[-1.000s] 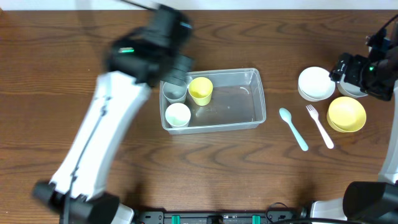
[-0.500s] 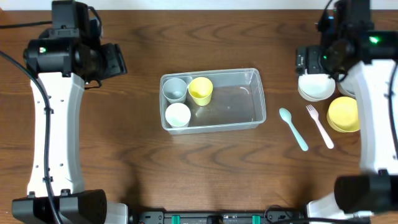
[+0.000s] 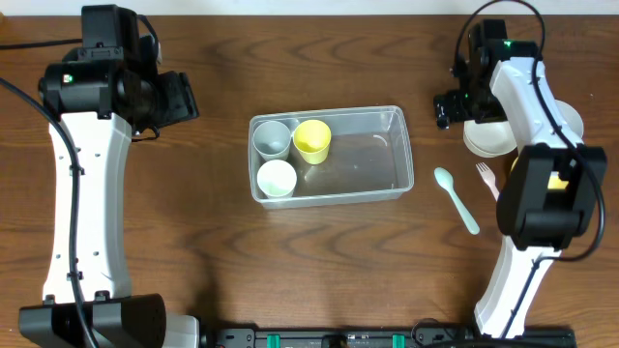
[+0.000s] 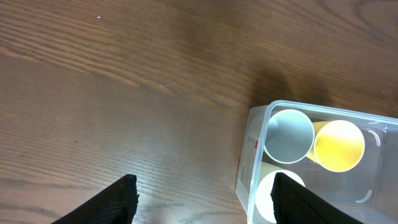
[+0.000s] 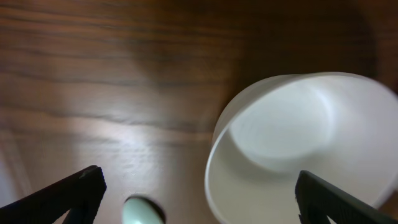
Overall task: Pack container
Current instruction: 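Grasp the white bowl rim with the right gripper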
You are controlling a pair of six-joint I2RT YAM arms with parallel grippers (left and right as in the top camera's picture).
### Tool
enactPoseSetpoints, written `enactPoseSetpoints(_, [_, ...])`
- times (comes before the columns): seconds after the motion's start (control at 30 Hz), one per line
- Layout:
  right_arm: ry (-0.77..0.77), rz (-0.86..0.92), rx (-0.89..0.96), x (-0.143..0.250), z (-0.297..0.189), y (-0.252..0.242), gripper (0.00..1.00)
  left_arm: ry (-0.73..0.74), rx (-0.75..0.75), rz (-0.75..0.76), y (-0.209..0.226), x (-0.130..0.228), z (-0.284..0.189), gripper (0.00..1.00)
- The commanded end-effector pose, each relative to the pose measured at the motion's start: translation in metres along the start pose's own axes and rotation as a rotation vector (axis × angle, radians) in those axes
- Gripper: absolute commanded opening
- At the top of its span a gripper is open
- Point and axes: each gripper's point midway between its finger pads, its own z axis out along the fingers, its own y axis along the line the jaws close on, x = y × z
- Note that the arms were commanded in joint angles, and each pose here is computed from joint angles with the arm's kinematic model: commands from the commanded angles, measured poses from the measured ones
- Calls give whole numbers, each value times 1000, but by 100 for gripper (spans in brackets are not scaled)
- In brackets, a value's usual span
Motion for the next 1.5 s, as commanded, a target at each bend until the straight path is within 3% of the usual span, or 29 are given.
enactPoseSetpoints(0.0, [43, 22, 12, 5, 20, -10, 96, 14, -2, -22, 2, 2, 4, 70])
enactPoseSetpoints(0.17, [108, 53, 4, 14, 45, -10, 88, 14, -2, -22, 2, 2, 4, 70])
enactPoseSetpoints(0.37, [128, 57, -20, 16, 53, -4, 58, 15, -2, -25, 2, 2, 4, 70])
enactPoseSetpoints(0.5, [131, 59, -20, 17, 53, -4, 49, 15, -2, -25, 2, 2, 4, 70])
enactPoseSetpoints(0.7, [121, 73, -17, 15, 48, -5, 8, 16, -3, -25, 2, 2, 4, 70])
enactPoseSetpoints(0.9, [105, 73, -17, 11, 39, -5, 1, 16, -2, -25, 2, 2, 4, 70])
enactPoseSetpoints(1.17, [75, 75, -17, 1, 4, -4, 1, 15, -3, -25, 2, 2, 4, 70])
enactPoseSetpoints(1.47, [-191, -57, -106, -18, -150, 46, 1, 37, -8, -26, 3, 7, 4, 70])
